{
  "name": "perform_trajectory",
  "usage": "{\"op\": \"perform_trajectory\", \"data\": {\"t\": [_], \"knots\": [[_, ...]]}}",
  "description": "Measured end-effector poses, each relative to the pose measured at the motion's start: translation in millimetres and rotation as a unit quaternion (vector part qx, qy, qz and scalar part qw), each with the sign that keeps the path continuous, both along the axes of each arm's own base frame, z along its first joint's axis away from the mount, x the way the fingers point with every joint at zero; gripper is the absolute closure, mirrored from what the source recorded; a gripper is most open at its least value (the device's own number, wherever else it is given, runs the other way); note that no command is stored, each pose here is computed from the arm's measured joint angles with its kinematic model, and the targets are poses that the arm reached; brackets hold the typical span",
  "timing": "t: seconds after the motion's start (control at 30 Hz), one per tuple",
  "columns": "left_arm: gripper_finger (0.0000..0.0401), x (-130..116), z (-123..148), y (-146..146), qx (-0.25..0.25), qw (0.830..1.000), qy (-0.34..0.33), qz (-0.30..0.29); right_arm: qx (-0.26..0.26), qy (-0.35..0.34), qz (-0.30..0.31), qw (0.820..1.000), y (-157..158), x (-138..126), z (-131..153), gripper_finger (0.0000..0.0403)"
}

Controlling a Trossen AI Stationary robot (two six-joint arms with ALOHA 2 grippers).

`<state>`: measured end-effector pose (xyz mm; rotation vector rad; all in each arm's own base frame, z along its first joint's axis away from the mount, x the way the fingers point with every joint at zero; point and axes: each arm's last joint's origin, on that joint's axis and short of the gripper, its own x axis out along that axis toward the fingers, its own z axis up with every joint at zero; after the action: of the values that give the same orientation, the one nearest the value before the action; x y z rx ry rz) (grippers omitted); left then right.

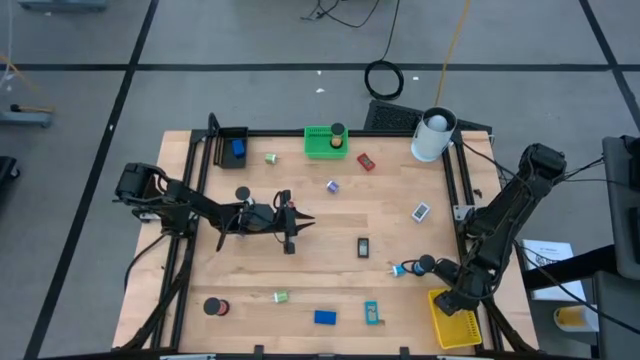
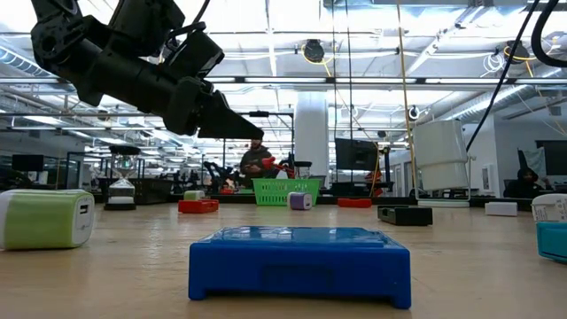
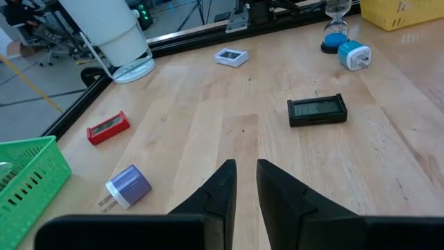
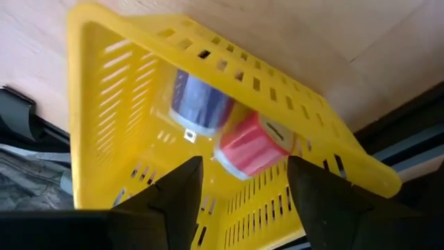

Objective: Pick & Place Office items
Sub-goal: Put the bottom red digital clock into the black basket

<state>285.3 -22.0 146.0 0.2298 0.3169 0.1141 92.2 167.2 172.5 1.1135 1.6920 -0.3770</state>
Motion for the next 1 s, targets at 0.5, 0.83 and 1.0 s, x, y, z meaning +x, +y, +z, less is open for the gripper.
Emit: {"op": "perform_trajectory", "data": {"t": [0.5, 0.83, 1.0], "knots": [[0.0341, 0.0, 0.0, 0.0, 0.000, 1.000, 0.000, 0.000, 0.046, -0.025, -0.010, 0.999, 1.3, 0.9, 14.9, 0.0279], [0.0341, 0.0, 0.0, 0.0, 0.001, 1.000, 0.000, 0.000, 0.047, -0.154, 0.034, 0.986, 9.2, 14.7, 50.5, 0.0380], [0.0341, 0.0, 0.0, 0.0, 0.001, 1.000, 0.000, 0.000, -0.004, -0.260, 0.075, 0.963, -5.8, 27.0, 58.6, 0.0401]]}}
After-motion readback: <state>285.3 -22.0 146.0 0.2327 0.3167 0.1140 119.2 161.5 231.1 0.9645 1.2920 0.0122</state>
